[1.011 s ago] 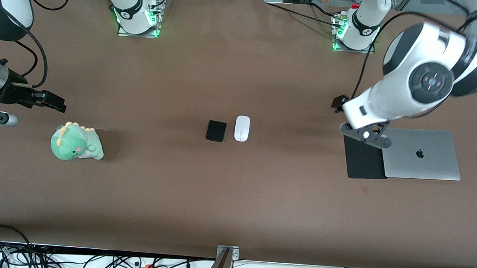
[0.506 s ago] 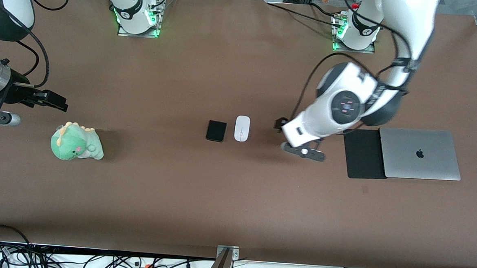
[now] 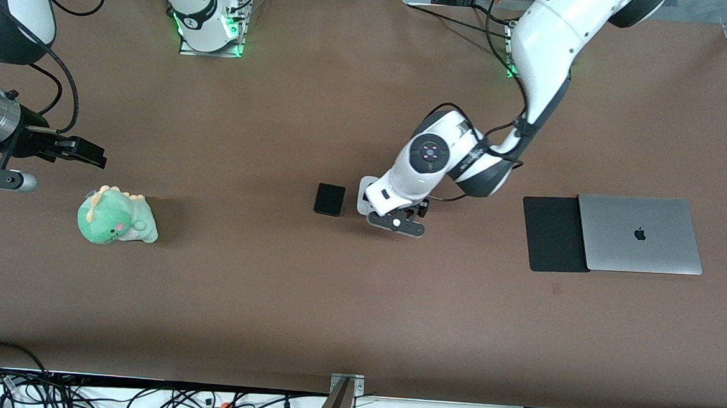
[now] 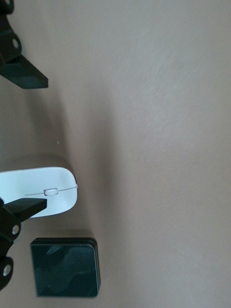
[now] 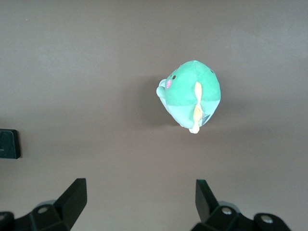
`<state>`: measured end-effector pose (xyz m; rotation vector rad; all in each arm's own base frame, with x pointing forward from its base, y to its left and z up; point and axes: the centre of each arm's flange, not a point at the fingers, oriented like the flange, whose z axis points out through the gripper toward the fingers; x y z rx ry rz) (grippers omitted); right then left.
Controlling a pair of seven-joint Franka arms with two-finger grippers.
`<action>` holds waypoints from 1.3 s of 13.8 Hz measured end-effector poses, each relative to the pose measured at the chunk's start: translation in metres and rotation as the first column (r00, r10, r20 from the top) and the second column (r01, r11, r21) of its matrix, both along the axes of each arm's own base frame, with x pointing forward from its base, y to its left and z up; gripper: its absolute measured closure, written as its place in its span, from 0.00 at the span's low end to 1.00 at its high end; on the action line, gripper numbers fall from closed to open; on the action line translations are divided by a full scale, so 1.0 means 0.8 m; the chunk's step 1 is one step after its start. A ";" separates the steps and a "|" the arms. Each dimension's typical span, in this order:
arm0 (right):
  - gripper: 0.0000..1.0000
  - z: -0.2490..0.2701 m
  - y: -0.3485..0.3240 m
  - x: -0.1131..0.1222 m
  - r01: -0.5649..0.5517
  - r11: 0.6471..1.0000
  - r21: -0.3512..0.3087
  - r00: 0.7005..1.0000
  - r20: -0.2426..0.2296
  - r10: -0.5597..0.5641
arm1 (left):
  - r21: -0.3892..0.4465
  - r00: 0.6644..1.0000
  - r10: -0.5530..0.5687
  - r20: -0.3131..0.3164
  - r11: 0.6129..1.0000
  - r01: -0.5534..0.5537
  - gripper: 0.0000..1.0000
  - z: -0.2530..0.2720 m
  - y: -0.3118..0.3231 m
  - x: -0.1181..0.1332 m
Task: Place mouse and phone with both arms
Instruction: 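Move the left gripper over the white mouse, then grasp the white mouse with the left gripper while the right gripper advances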
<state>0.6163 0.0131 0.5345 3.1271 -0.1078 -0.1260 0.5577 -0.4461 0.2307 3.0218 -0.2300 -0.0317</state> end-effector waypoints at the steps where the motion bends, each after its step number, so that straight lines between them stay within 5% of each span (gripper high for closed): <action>1: 0.00 -0.001 0.002 0.000 -0.003 1.000 0.000 1.000 -0.002 0.003 | 0.017 1.000 0.006 -0.003 1.000 -0.006 0.00 -0.012 -0.014 -0.014; 4: 0.00 -0.006 0.012 0.001 -0.016 1.000 0.000 1.000 -0.008 0.016 | 0.049 1.000 -0.008 0.006 0.999 0.008 0.00 -0.027 -0.040 -0.040; 15: 0.00 -0.029 0.032 0.002 -0.012 1.000 -0.005 0.999 -0.042 0.011 | -0.009 1.000 0.012 0.026 1.000 -0.012 0.00 -0.067 -0.053 -0.051; 18: 0.00 -0.032 0.032 0.001 -0.012 1.000 -0.005 0.999 -0.046 0.012 | -0.005 1.000 0.011 0.019 1.000 -0.011 0.13 -0.073 -0.053 -0.053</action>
